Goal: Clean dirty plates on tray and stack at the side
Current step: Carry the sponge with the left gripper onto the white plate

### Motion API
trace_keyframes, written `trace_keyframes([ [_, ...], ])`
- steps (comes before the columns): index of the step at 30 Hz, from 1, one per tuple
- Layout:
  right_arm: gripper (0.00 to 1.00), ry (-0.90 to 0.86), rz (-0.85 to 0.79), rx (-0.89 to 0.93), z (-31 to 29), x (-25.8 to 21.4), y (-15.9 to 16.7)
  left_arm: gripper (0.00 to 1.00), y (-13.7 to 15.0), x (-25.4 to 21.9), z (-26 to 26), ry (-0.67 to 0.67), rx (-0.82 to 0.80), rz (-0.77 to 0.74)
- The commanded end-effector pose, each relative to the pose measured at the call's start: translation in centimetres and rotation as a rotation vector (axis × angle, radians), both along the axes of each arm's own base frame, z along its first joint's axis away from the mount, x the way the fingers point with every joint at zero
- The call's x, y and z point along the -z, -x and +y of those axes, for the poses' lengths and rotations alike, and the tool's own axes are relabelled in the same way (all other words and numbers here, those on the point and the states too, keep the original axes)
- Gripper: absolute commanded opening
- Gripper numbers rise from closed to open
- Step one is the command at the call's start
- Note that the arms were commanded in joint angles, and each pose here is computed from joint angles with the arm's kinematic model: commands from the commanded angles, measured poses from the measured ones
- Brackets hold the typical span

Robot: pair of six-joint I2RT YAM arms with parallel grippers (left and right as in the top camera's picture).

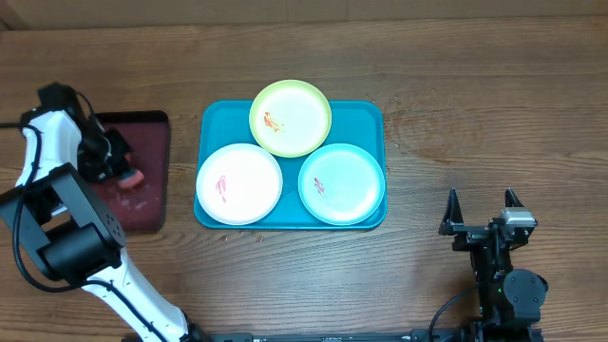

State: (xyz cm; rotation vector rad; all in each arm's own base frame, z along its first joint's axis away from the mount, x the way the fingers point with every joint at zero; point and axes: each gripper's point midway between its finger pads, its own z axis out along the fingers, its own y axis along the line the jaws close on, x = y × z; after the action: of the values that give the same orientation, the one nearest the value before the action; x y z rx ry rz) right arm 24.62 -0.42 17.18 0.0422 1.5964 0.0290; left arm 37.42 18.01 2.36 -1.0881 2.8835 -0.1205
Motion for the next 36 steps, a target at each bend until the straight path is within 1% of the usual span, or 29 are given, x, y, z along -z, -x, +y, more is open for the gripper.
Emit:
trace_keyframes([
  [1, 1.00, 0.001, -0.002, 0.009, -0.2, 0.2, 0.0, 0.04, -1.4, -3.7, 0.6, -0.039, -0.003, -0.049],
  [4, 1.00, 0.001, -0.002, 0.009, -0.2, 0.2, 0.0, 0.04, -2.2, -8.4, 1.0, -0.061, -0.004, -0.091],
  [7, 1.00, 0.001, -0.002, 0.009, -0.2, 0.2, 0.0, 0.04, -2.3, -13.1, 0.8, -0.087, 0.001, -0.151],
  [9, 1.00, 0.001, -0.002, 0.009, -0.2, 0.2, 0.0, 0.04, -2.0, -14.5, 0.9, -0.122, 0.015, -0.169],
  [10, 1.00, 0.001, -0.002, 0.009, -0.2, 0.2, 0.0, 0.04, -1.7, -14.5, 1.2, -0.148, 0.013, -0.157],
  [12, 1.00, 0.001, -0.002, 0.009, -0.2, 0.2, 0.0, 0.04, -1.5, -13.3, 0.9, -0.152, 0.014, -0.133],
  [17, 1.00, 0.001, -0.002, 0.009, -0.2, 0.2, 0.0, 0.04, -0.7, -6.3, -0.6, -0.099, 0.037, -0.062],
  [19, 1.00, 0.001, -0.002, 0.009, -0.2, 0.2, 0.0, 0.04, -0.1, -5.4, -1.0, -0.088, 0.028, -0.040],
  [20, 1.00, 0.001, -0.002, 0.009, -0.2, 0.2, 0.0, 0.04, -0.3, -5.7, -0.9, -0.088, 0.016, -0.045],
  [22, 1.00, 0.001, -0.002, 0.009, -0.2, 0.2, 0.0, 0.04, -0.5, -7.3, -0.8, -0.078, -0.007, -0.064],
  [25, 1.00, 0.001, -0.002, 0.009, -0.2, 0.2, 0.0, 0.04, -1.3, -12.0, -1.5, -0.046, -0.001, -0.134],
  [27, 1.00, 0.001, -0.002, 0.009, -0.2, 0.2, 0.0, 0.04, -1.6, -15.9, -2.1, -0.038, 0.034, -0.202],
  [31, 1.00, 0.001, -0.002, 0.009, -0.2, 0.2, 0.0, 0.04, -1.6, -21.2, -4.6, -0.019, 0.116, -0.319],
  [33, 1.00, 0.001, -0.002, 0.009, -0.2, 0.2, 0.0, 0.04, -1.1, -22.4, -6.6, 0.004, 0.150, -0.333],
  [36, 1.00, 0.001, -0.002, 0.009, -0.2, 0.2, 0.0, 0.04, -0.2, -22.0, -9.1, 0.028, 0.200, -0.275],
])
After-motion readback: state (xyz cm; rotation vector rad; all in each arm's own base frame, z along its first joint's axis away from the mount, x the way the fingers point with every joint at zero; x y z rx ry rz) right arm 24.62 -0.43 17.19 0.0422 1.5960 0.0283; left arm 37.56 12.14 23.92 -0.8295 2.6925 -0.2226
